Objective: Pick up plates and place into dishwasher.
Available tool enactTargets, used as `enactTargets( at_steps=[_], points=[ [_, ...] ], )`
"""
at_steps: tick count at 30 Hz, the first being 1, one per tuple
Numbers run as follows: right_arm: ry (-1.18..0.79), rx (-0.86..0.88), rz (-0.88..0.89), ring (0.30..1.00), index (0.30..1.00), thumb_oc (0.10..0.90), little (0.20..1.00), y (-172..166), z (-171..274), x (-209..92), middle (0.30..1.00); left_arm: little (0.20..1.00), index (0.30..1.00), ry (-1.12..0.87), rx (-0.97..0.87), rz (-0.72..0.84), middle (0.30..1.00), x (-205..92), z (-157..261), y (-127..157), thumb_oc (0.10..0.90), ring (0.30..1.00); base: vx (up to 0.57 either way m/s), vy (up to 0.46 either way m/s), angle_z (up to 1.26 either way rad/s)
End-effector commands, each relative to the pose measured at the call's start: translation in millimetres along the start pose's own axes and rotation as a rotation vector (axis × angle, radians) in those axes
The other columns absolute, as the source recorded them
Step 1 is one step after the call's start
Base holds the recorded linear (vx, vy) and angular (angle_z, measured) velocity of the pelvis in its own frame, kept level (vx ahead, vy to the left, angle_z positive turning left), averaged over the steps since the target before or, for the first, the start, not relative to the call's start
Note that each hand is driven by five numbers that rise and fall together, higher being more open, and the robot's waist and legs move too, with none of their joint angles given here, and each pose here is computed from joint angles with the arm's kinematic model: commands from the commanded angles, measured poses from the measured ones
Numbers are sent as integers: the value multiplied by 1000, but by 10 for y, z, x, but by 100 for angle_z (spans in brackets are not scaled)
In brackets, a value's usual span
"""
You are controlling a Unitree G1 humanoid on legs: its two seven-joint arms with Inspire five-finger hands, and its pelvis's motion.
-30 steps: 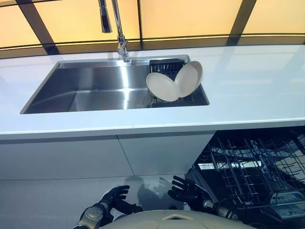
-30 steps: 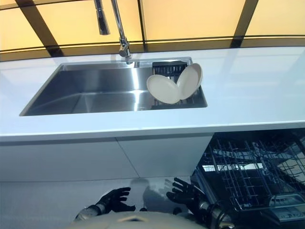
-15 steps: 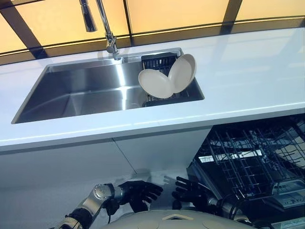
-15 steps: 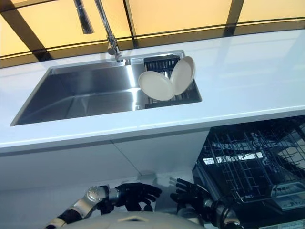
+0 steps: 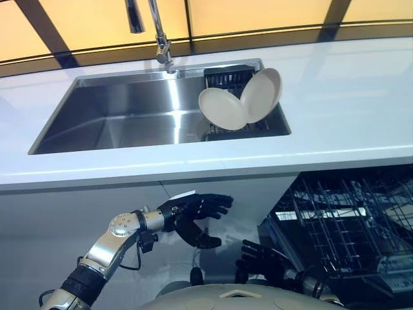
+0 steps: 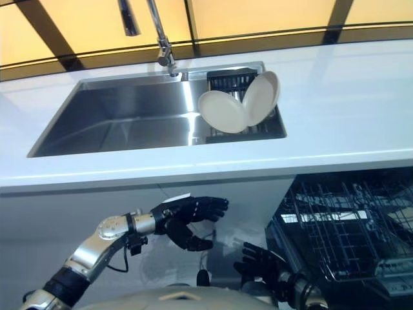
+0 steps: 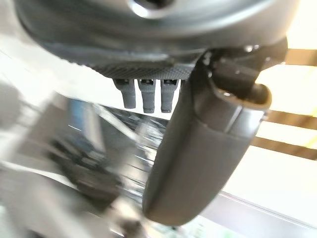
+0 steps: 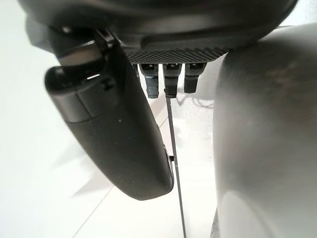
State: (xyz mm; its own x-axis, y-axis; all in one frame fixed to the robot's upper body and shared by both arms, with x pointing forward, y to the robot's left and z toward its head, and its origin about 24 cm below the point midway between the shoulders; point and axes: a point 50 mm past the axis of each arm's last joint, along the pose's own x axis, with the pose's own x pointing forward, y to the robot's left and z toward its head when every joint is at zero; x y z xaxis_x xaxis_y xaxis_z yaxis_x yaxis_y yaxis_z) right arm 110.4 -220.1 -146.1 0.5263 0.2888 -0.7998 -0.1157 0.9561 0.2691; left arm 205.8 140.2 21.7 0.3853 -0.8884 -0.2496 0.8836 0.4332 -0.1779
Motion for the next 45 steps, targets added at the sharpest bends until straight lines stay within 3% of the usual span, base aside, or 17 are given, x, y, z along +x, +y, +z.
enactTargets(
  at_steps=[1, 9, 15, 20, 30, 36, 44, 45],
  points=[
    [-115, 17, 27, 900, 900, 800, 900, 57, 234, 82, 900, 900, 900, -205, -23, -86, 900, 55, 441, -30, 800, 900, 0, 0, 0],
    [-107, 37, 2, 900, 900, 800, 900, 27, 163, 54, 900, 900, 900, -266, -18, -164, 900, 44, 609, -150, 800, 900, 2, -6, 3],
    [-108, 43, -1, 900, 900, 800, 900, 33, 146, 54, 900, 900, 900, -280, -222, -404, 900, 140, 596, -380, 800, 900, 2, -12, 5],
    [-92, 40, 0, 900, 900, 800, 900, 13, 123, 45, 900, 900, 900, -334, -300, -493, 900, 174, 655, -468, 800, 900, 0, -2, 2],
    [-59, 40, -5, 900, 900, 800, 900, 22, 41, 34, 900, 900, 900, -717, -191, -400, 900, -57, 1209, -334, 800, 900, 0, 0, 0],
    [-45, 42, 1, 900, 900, 800, 900, 89, -17, 53, 900, 900, 900, -831, -36, -310, 900, -188, 1541, -241, 800, 900, 0, 0, 0],
    [-6, 19, 14, 900, 900, 800, 900, 166, -76, 78, 900, 900, 900, -966, 40, -184, 900, -297, 1951, -134, 800, 900, 8, -2, 0],
    [1, 16, 22, 900, 900, 800, 900, 182, -77, 85, 900, 900, 900, -987, 73, -85, 900, -329, 2049, -76, 800, 900, 43, -14, -1]
  ],
)
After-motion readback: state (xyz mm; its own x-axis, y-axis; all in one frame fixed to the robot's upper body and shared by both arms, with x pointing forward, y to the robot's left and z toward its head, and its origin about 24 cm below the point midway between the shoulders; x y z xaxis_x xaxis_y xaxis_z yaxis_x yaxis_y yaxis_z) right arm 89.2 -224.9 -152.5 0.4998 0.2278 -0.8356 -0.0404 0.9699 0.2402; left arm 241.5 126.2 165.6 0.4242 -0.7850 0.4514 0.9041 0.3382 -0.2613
